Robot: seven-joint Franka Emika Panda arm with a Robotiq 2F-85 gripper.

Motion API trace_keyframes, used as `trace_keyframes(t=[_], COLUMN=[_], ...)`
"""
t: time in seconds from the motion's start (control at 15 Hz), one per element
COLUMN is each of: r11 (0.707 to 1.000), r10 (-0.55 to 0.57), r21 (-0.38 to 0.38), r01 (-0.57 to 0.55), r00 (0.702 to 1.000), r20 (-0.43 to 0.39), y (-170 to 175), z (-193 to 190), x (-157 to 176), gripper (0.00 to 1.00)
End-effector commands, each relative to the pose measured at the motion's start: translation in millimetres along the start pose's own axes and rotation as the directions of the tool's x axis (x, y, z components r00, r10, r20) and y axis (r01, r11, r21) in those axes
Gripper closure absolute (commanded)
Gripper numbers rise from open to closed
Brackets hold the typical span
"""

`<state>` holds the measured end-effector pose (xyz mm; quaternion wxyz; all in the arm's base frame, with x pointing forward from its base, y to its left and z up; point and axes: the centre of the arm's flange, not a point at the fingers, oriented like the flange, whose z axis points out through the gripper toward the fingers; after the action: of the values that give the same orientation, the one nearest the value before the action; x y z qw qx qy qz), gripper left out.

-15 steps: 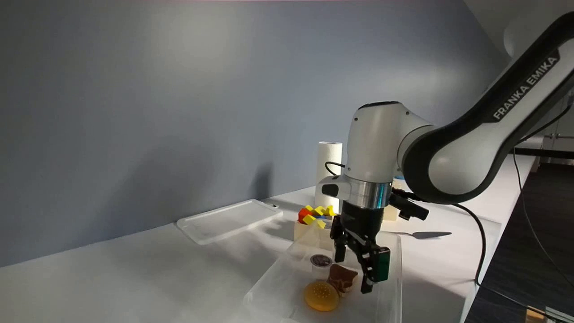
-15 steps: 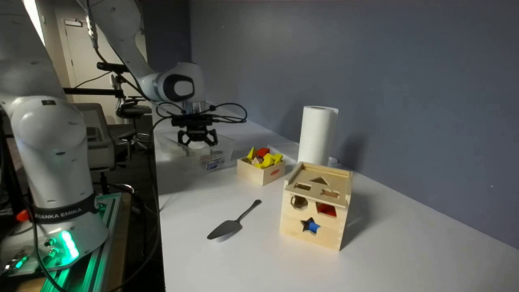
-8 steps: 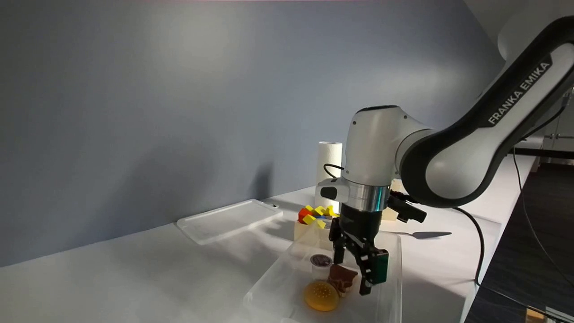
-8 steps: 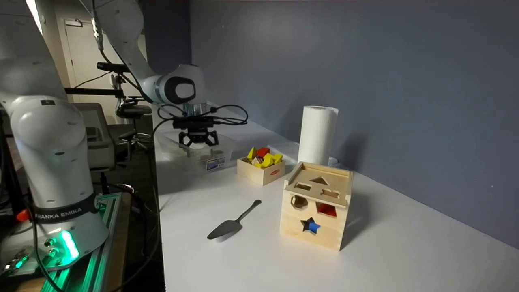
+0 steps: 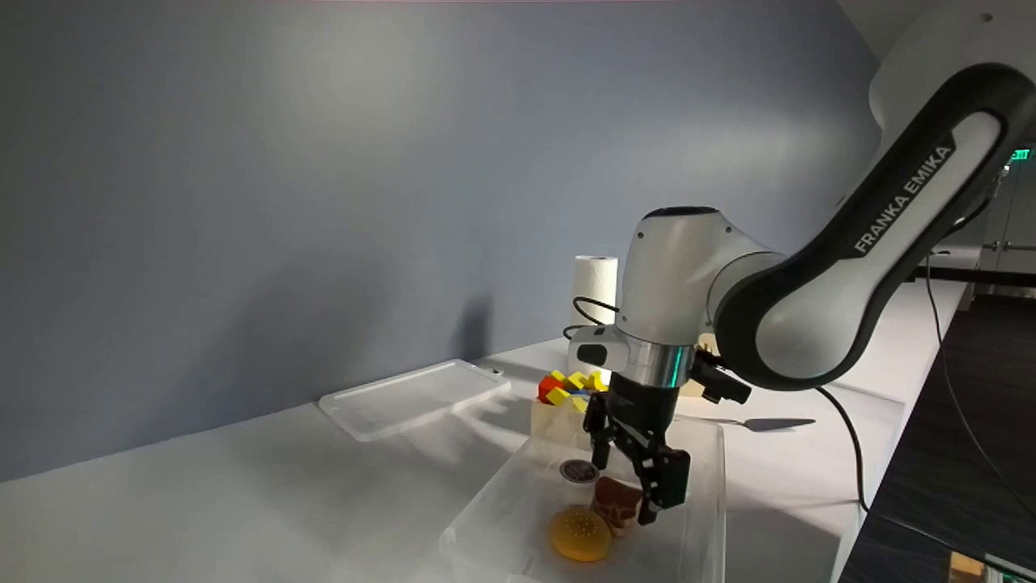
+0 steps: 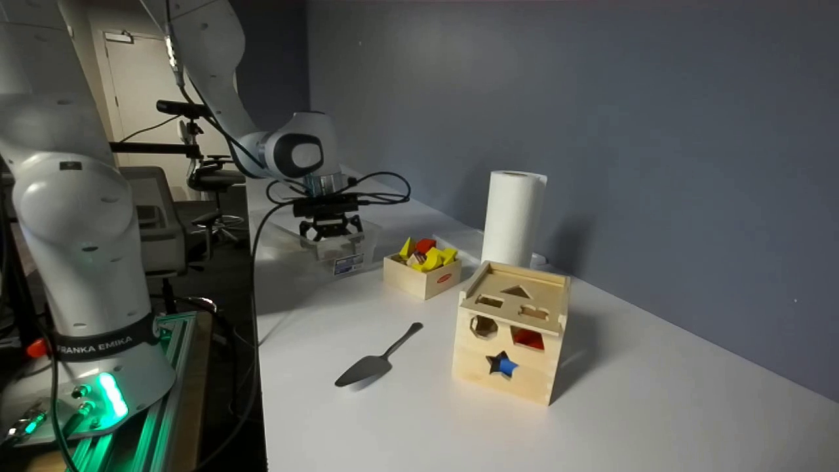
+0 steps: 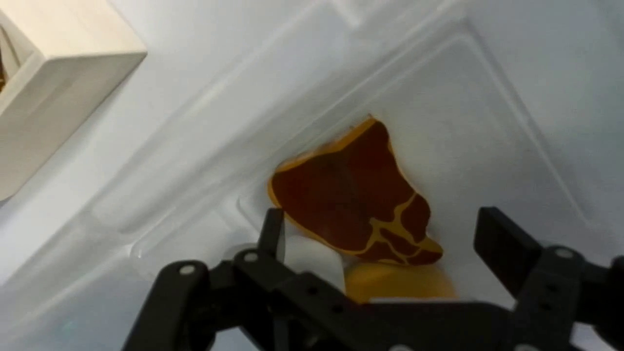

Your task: Remove the brown object from the basket

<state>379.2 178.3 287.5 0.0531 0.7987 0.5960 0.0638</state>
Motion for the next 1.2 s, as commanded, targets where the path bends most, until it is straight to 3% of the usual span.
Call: trace_keyframes(t=[0.0, 0.27, 0.67, 1.13], r11=[0.998, 0.994, 0.979, 0.964], r10=[-0.063, -0.106, -0.195, -0.263], r21=[-0.020, -0.006, -0.067, -0.029], r01=[0.063, 0.106, 0.192, 0.263], r00=[0.998, 0.994, 0.980, 0.965], r20=[0.016, 0.019, -0.048, 0.005], y=[7, 8, 6, 1], z=[16, 24, 27, 38], x=[-4, -6, 10, 7], gripper=[0.00, 0.00, 0.00, 0.00])
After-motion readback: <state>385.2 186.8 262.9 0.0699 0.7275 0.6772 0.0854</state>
